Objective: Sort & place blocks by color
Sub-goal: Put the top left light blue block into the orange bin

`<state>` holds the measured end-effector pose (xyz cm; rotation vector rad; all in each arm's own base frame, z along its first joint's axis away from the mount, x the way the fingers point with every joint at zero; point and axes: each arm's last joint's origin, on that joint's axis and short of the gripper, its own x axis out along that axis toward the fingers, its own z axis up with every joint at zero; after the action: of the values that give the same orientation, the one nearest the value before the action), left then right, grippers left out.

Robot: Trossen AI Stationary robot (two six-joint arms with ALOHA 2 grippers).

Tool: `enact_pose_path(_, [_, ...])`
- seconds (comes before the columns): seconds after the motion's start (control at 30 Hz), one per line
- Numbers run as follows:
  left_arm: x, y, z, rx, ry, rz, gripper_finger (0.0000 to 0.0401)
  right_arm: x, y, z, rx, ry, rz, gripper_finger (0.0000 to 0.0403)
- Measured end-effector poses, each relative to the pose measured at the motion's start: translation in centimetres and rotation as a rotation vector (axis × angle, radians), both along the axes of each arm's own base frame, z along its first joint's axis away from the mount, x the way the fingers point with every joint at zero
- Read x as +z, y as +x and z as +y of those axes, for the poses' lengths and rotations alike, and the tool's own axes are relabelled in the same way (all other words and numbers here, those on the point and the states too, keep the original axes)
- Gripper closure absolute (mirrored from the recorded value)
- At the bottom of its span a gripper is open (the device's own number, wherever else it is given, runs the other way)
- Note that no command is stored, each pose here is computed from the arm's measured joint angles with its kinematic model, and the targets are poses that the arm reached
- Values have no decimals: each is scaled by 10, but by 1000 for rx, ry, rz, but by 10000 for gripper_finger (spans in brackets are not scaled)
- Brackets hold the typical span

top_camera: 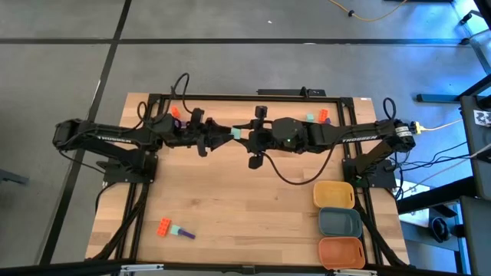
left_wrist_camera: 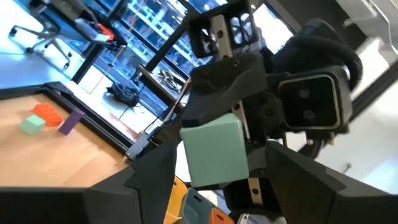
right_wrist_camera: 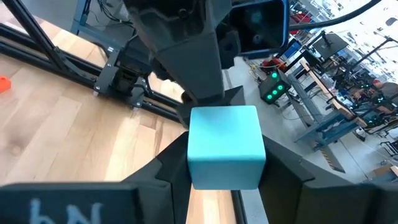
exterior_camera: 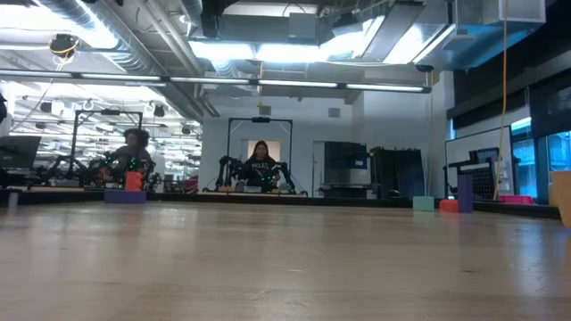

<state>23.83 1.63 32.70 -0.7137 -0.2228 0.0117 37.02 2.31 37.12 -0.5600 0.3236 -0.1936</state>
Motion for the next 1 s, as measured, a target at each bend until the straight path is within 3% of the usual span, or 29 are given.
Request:
enact_pose_path(0.13, [11,-14,6,2,63,-30,166,7,-12,-1,-15,-2,20,261])
enact_pose_path(0.33, [17,-43,10,72,201,54,166,22,-41,-6,-90,52,59,262])
enact_pose_path(0.53, [26,-66,5,119,474,65,165,25,-82,-12,-167,218,96,262])
enact_pose_path(0.73, [27,-70,2,163,726,88,165,18,-134,-14,-270,375,22,262])
enact_pose_path(0.87, [27,-70,2,201,774,111,165,12,-170,-10,-259,498,-48,262])
enact_pose_path(1.0, [25,-70,3,207,776,133,166,10,-197,-7,-149,631,-141,261])
